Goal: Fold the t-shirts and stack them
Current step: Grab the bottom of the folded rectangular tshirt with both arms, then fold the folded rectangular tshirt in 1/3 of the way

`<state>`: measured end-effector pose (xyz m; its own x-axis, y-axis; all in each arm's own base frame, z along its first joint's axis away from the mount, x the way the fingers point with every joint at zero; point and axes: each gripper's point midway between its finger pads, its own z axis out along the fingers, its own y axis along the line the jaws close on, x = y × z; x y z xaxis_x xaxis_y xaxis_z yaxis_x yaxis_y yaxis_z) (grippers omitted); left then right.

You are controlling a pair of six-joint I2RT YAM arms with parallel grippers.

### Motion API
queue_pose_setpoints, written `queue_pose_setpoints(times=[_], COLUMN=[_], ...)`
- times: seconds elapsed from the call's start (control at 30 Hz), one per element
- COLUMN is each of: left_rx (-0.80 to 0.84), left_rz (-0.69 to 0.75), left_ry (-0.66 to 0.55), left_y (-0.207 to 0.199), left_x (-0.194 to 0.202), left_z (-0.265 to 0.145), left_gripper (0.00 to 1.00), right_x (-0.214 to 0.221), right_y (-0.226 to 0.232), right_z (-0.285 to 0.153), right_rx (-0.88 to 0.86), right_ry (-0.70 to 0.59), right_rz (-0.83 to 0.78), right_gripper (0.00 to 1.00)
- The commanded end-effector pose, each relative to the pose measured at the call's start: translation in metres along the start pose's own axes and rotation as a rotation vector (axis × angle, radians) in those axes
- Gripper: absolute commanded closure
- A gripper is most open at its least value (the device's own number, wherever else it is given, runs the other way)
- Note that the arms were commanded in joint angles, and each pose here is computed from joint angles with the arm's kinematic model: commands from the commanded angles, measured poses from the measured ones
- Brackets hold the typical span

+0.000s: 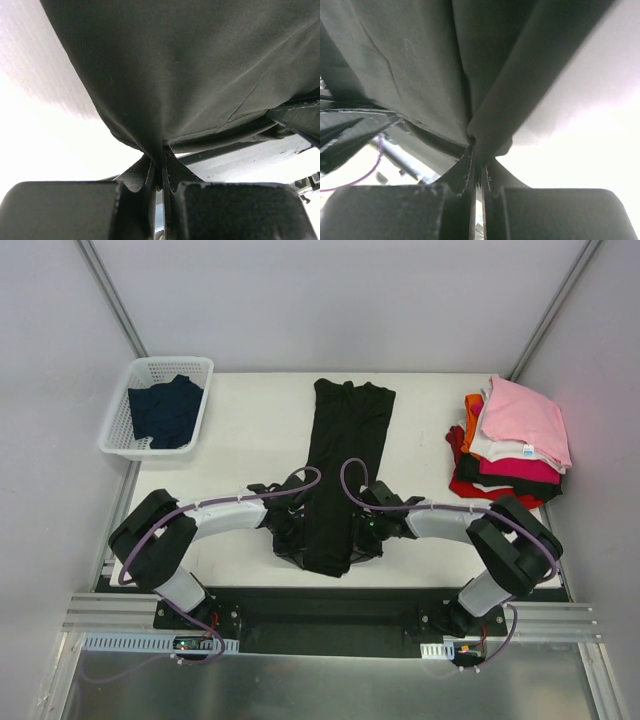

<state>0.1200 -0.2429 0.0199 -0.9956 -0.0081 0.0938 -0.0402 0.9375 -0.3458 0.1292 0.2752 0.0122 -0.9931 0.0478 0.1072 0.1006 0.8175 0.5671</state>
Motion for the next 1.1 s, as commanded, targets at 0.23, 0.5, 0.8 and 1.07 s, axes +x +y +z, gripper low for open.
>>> queue_pose_setpoints(times=[0.23,0.5,0.8,1.07], left_rx=[0.075,0.079,0.025,0.032], left_rz=[0.105,0.179,0.253,0.249], left_ry=[-0.052,-0.101,-0.169,-0.185], left_y=[-0.051,-0.074,-0.09,-0.095], left_x=[0.0,-0.007,-0.034,-0.066], left_z=[-0.05,-0.088,-0.107,-0.11], left_gripper=[1.0,0.98,0.98,0.99], right_x=[0.007,-0.011,-0.05,-0.09], right_y=[-0.028,0.013,0.021,0.024], right_z=[-0.058,-0.092,-0.121,-0.136], right_rx=[0.237,0.217,0.226,0.203], right_ry=[-0.093,-0.141,-0.19,-0.221], right_rz=[-0.049,-0.093,-0.09,-0.078], right_gripper=[0.99,0.99,0.99,0.99])
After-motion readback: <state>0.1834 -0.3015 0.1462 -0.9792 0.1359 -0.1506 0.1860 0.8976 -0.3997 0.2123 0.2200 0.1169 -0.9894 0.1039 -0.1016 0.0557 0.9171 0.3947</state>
